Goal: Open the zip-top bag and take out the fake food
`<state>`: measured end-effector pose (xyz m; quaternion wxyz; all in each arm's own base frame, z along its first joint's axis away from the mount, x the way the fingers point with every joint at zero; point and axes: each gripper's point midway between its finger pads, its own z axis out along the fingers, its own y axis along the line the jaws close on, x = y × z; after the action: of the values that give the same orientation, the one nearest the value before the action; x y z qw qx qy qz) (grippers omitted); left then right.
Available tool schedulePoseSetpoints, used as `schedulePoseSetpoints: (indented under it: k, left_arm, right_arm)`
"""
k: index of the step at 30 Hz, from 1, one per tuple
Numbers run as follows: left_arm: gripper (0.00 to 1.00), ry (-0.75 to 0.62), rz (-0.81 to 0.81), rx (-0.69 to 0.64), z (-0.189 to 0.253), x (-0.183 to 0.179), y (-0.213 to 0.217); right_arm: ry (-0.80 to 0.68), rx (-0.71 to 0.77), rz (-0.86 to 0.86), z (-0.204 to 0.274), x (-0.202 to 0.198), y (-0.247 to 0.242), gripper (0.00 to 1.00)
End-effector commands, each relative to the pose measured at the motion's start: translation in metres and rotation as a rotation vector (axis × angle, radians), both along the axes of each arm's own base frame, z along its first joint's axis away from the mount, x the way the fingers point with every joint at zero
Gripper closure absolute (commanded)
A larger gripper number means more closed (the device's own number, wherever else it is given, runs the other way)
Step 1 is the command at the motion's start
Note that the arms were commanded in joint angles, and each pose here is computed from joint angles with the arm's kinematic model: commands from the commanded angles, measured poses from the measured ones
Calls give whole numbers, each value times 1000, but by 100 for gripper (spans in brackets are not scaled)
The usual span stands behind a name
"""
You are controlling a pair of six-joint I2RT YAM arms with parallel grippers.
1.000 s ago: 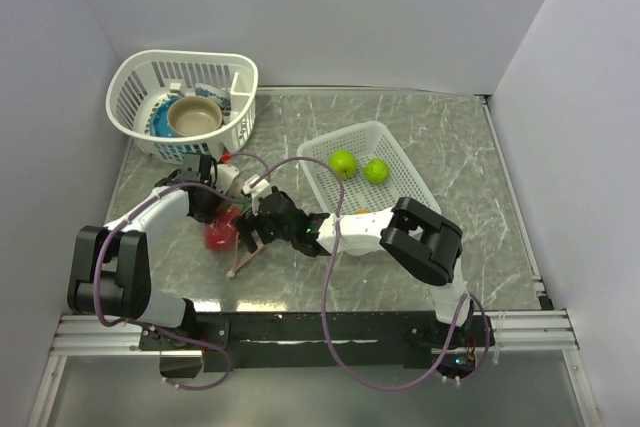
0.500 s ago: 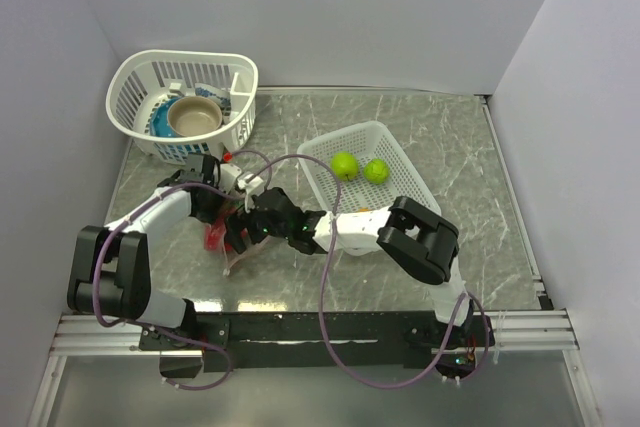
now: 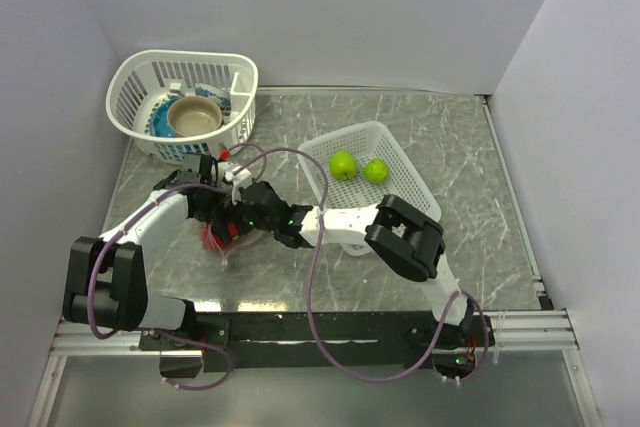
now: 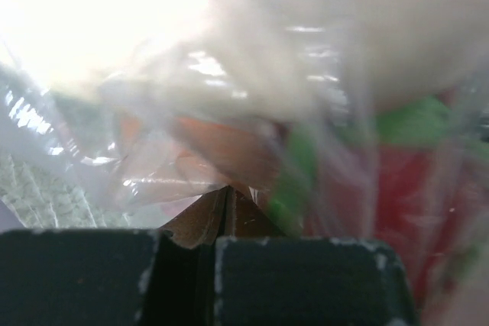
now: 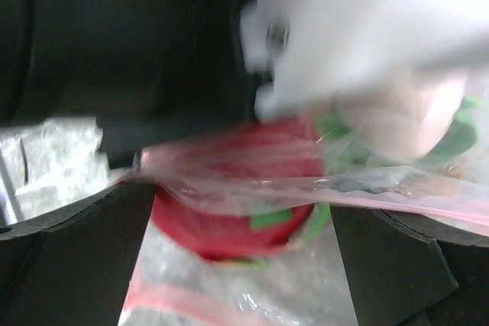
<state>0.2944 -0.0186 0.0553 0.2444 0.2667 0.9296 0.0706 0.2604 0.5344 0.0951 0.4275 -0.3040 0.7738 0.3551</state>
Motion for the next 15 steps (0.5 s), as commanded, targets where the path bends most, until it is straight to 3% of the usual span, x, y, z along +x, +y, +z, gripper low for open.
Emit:
schedulePoseSetpoints:
  k: [1, 15]
  left_arm:
    - [99, 205, -172, -263, -10, -49, -64]
    - [99, 253, -210, -278, -14, -57, -70]
  right_arm:
    - [-81, 65, -6, 20, 12, 32, 0]
    - [31, -159, 66, -55, -24, 6, 0]
